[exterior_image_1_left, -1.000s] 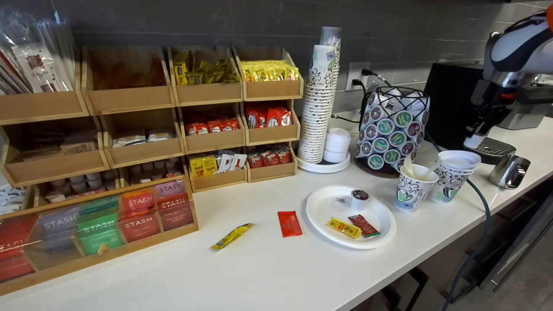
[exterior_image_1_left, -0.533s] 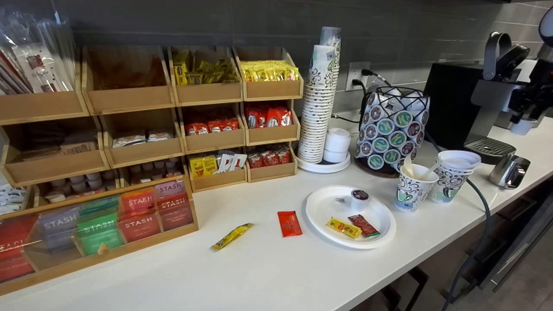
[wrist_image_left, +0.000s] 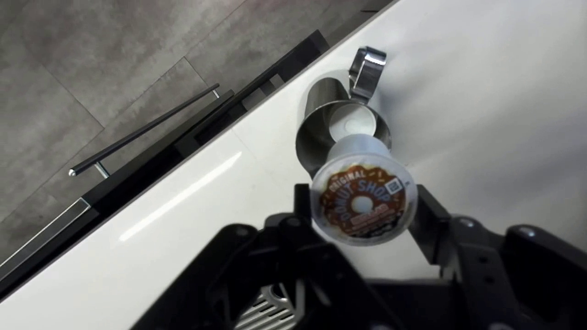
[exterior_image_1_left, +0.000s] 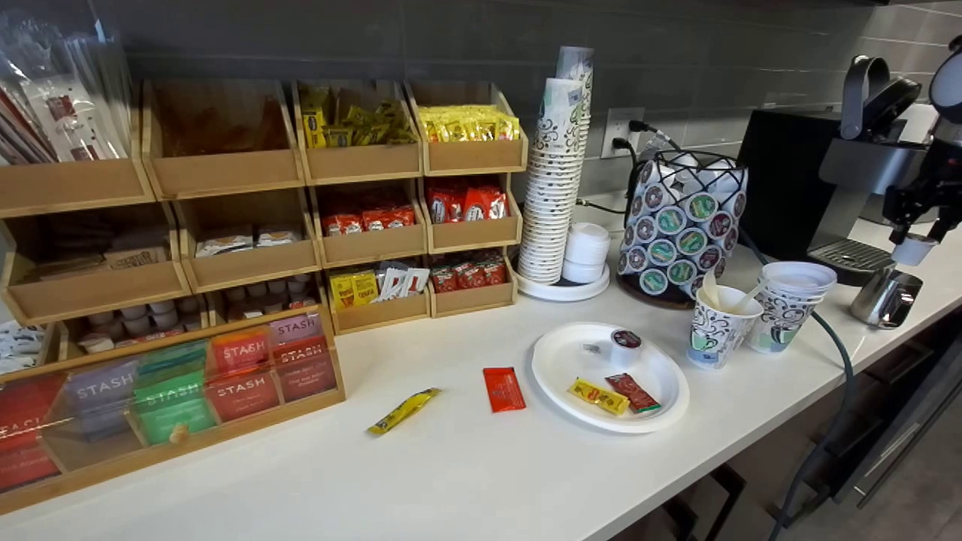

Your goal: Pick up the coffee pod from the kitchen counter and put it in the silver milk jar

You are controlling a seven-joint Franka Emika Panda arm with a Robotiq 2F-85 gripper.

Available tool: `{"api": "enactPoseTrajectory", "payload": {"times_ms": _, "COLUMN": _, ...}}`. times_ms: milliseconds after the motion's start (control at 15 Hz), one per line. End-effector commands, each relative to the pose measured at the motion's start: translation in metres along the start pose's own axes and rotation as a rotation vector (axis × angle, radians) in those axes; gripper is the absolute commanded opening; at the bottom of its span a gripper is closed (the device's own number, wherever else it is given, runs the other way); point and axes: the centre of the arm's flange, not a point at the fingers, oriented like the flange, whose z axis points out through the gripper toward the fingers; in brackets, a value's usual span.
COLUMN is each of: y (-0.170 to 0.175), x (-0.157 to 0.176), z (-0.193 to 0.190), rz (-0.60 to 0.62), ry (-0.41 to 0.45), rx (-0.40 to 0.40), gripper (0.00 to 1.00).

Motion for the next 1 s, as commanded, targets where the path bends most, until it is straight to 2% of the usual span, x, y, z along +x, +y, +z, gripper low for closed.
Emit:
{"api": "enactPoseTrajectory", "payload": {"times_ms": 0, "y": -0.001, "x": 0.000, "z": 0.014, "rz": 0.058, "ry": 0.001, "rx": -0.034, "gripper": 0.29}}
{"api": "enactPoseTrajectory", "payload": {"times_ms": 467, "y": -0.001, "x": 0.000, "z": 0.032, "rz": 0.103, "ry": -0.028, "rx": -0.054, "gripper": 0.29}}
{"api": "enactPoseTrajectory", "payload": {"times_ms": 533, "y": -0.001, "x": 0.001, "z": 0.034, "rz": 0.111, "ry": -0.031, "rx": -0.052, "gripper": 0.79}}
{"api": "enactPoseTrajectory", "payload": {"times_ms": 600, "y": -0.001, "x": 0.001, "z": 0.035, "rz": 0.117, "ry": -0.031, "rx": -0.049, "gripper": 0.80}}
{"api": "enactPoseTrajectory", "payload": {"times_ms": 800, "y": -0.002, "x": 0.001, "z": 0.034, "rz": 0.137, "ry": -0.021, "rx": -0.042, "gripper": 1.00}}
{"api": "enactPoseTrajectory", "payload": {"times_ms": 933, "y": 0.001, "x": -0.001, "z": 0.023, "rz": 0.149, "ry": -0.013, "rx": -0.030, "gripper": 1.00}}
